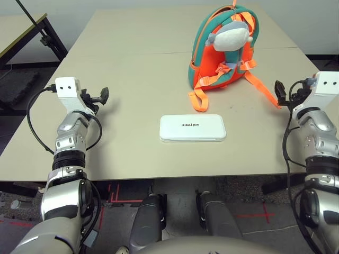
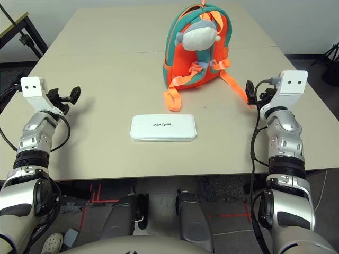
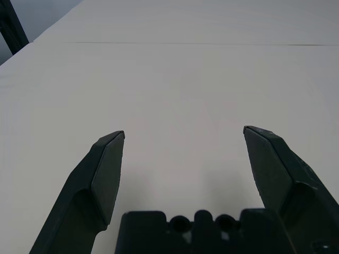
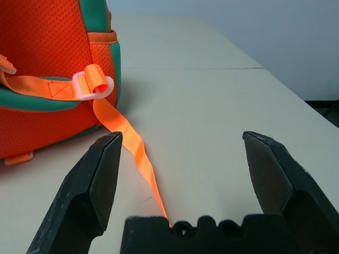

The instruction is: Put the pencil case into the backpack and zip it.

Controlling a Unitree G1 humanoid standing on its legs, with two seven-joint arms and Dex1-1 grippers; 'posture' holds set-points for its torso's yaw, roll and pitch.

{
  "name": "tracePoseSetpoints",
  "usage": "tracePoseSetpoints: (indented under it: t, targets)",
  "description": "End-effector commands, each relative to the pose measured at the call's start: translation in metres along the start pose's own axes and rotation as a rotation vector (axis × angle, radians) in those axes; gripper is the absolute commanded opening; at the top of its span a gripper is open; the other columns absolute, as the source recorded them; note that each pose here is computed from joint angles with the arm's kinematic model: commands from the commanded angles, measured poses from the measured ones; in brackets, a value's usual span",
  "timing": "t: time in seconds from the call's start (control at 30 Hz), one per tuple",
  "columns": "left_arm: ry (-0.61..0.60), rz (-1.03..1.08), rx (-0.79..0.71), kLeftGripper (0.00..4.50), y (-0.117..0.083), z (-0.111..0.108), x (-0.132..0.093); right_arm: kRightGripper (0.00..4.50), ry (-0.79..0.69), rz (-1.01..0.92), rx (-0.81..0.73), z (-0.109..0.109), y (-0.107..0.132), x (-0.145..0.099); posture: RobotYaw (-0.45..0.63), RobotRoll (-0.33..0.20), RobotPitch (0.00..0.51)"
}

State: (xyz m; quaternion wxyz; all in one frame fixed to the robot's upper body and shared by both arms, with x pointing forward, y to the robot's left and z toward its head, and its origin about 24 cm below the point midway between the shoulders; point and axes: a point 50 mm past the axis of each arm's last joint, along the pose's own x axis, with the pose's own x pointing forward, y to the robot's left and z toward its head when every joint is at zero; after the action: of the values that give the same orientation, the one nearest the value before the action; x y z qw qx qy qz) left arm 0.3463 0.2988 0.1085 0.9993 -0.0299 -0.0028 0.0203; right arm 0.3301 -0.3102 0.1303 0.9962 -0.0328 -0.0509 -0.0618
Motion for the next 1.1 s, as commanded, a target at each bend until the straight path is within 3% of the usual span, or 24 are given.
tracePoseSetpoints:
  t: [0.03, 0.43, 0.6, 0.9, 1.1]
  targets:
    - [-0.003, 0.003, -0.003, 4.5, -0.002, 0.0, 0.001, 4.48, 0.005, -0.001, -0.006, -0.001, -0.001, 0.0, -0.11, 0.0, 0.114]
    - [0.004, 0.008, -0.006, 4.5, 0.001, -0.003, -0.002, 4.48, 0.014, 0.016, -0.01, -0.002, 0.002, 0.001, -0.1, 0.0, 0.129]
    - [0.005, -0.007, -0.009, 4.5, -0.003, -0.002, 0.001, 4.48, 0.007, 0.007, -0.01, -0.001, -0.001, 0.001, -0.11, 0.0, 0.113]
    - [0.0, -0.115, -0.045, 4.5, -0.017, 0.017, 0.011, 4.48, -0.002, 0.009, -0.008, 0.002, 0.001, 0.004, -0.11, 0.0, 0.105]
    - [0.085, -0.326, -0.202, 4.5, -0.039, 0.037, 0.008, 4.48, -0.002, 0.022, -0.005, 0.001, 0.005, 0.005, -0.1, 0.0, 0.107]
